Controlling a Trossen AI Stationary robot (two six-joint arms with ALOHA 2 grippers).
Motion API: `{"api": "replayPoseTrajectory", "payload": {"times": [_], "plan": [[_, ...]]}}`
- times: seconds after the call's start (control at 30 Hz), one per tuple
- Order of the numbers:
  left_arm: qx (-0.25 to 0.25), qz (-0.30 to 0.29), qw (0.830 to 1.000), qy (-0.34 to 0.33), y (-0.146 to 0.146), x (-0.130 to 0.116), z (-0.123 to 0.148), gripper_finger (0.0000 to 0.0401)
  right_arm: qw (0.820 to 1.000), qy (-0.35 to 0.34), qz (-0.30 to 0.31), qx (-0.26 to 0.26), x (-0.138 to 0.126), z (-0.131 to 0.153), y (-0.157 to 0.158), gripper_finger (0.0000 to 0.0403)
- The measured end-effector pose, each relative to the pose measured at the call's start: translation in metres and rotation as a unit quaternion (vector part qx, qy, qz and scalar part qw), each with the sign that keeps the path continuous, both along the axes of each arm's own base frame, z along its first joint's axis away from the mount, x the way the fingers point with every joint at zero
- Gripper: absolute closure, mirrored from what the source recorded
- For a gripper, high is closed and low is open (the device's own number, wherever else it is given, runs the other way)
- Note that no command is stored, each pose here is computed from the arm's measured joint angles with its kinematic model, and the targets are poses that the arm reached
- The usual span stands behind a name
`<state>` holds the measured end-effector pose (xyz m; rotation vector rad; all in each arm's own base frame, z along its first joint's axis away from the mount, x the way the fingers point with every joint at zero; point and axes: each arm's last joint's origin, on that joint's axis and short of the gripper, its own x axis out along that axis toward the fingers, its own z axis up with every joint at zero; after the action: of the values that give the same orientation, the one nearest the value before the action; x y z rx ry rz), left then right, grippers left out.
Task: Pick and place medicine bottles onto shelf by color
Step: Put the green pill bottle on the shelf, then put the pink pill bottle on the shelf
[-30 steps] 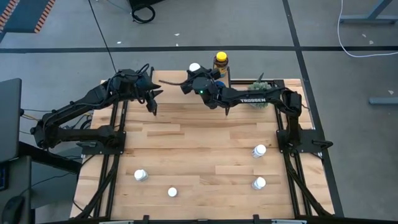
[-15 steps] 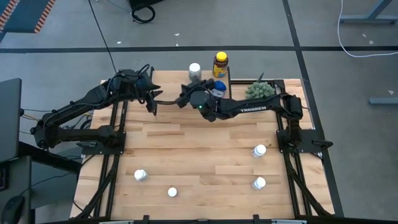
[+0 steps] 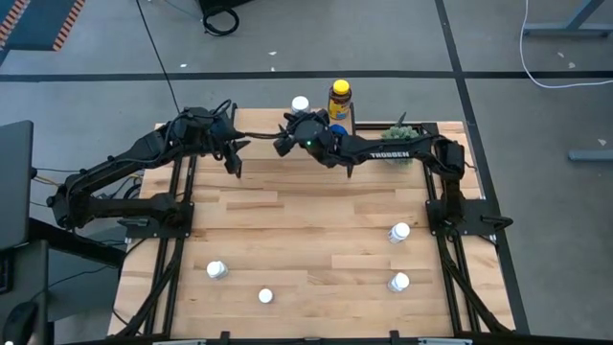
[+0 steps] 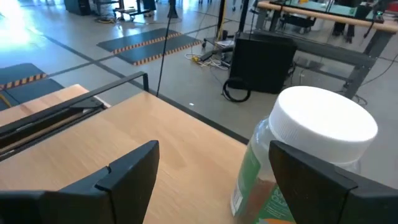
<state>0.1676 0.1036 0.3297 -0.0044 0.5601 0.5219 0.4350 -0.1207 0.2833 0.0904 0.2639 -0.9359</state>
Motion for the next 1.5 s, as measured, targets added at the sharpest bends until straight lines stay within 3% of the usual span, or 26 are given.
{"api": "replayPoseTrajectory", "payload": {"times": [0.6, 0.73, 0.87, 1.07, 1.3, 1.5], "plan": [[-0.003, 0.002, 1.000, -0.002, 0.000, 0.000, 0.000, 0.0291, 0.998, 0.044, 0.023, -0.026, -0.002, 0.000, -0.010, 0.0091], [-0.004, 0.001, 1.000, 0.001, 0.000, 0.000, 0.000, 0.0291, 0.998, 0.035, 0.055, -0.014, 0.000, -0.001, -0.005, 0.0091], [-0.009, 0.000, 1.000, 0.014, -0.001, -0.001, -0.003, 0.0291, 0.992, 0.036, 0.119, -0.007, 0.008, -0.001, 0.021, 0.0091], [-0.009, -0.006, 0.999, 0.033, -0.007, -0.012, -0.002, 0.0291, 0.969, 0.069, 0.235, 0.014, 0.011, -0.001, 0.074, 0.0091], [-0.009, -0.014, 0.999, -0.032, -0.022, -0.032, 0.015, 0.0292, 0.908, 0.087, 0.402, 0.078, 0.008, -0.004, 0.141, 0.0091], [-0.037, -0.048, 0.995, -0.079, -0.035, -0.038, 0.022, 0.0292, 0.877, 0.078, 0.467, 0.087, 0.004, -0.003, 0.191, 0.0091]]}}
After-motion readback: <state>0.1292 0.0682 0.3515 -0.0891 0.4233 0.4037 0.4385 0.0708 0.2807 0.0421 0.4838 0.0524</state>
